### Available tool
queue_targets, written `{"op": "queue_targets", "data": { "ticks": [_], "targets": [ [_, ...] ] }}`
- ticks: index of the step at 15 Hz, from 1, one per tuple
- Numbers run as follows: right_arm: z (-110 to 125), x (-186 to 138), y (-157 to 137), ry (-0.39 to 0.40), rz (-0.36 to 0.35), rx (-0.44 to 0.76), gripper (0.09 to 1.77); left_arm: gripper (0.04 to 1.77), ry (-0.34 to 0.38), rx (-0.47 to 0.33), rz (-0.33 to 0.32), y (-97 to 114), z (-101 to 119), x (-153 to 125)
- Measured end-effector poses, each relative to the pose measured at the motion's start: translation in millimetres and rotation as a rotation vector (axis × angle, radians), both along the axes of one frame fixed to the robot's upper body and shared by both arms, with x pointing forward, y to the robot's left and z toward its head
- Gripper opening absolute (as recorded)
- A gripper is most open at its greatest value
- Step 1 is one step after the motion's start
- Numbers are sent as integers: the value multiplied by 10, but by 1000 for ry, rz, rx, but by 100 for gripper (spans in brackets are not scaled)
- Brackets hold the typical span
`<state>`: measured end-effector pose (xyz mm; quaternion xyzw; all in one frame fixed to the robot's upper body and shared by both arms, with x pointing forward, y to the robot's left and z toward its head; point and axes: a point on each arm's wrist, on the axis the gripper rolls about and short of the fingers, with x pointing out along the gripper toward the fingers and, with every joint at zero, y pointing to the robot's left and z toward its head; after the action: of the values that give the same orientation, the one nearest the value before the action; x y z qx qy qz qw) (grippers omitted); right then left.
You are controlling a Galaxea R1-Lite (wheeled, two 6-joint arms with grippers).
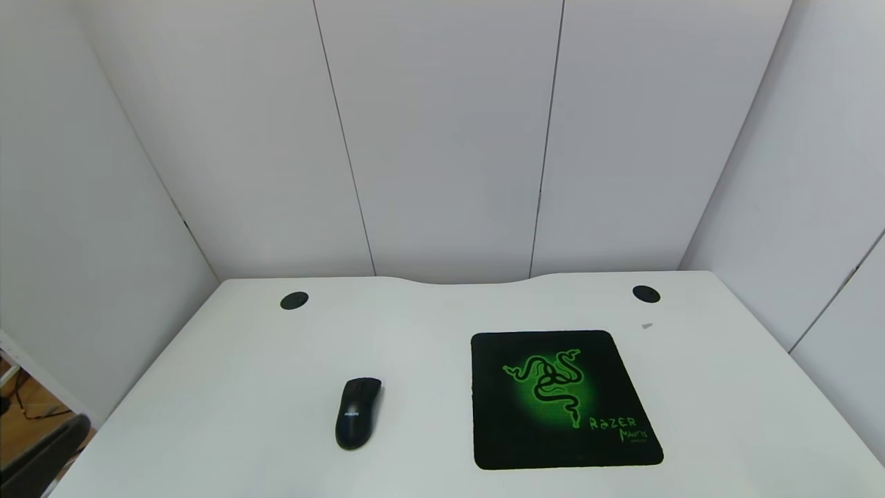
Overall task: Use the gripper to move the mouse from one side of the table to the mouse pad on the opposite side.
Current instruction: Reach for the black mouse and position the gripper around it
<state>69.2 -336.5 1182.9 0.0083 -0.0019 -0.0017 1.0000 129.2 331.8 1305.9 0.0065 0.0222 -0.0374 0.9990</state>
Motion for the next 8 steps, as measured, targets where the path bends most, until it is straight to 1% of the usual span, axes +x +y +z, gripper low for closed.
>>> {"op": "queue_targets", "data": {
  "ticks": [2, 5, 7, 8],
  "targets": [
    [0, 0, 0, 0, 0, 0, 171, 172, 43, -4, 5, 1, 98, 167],
    [0, 0, 0, 0, 0, 0, 171, 172, 119, -4, 16, 3, 177, 423],
    [0, 0, 0, 0, 0, 0, 171, 172, 193, -7, 28, 6, 210, 569],
    [0, 0, 0, 0, 0, 0, 171, 172, 237, -22, 30, 3, 235, 635]
  ]
}}
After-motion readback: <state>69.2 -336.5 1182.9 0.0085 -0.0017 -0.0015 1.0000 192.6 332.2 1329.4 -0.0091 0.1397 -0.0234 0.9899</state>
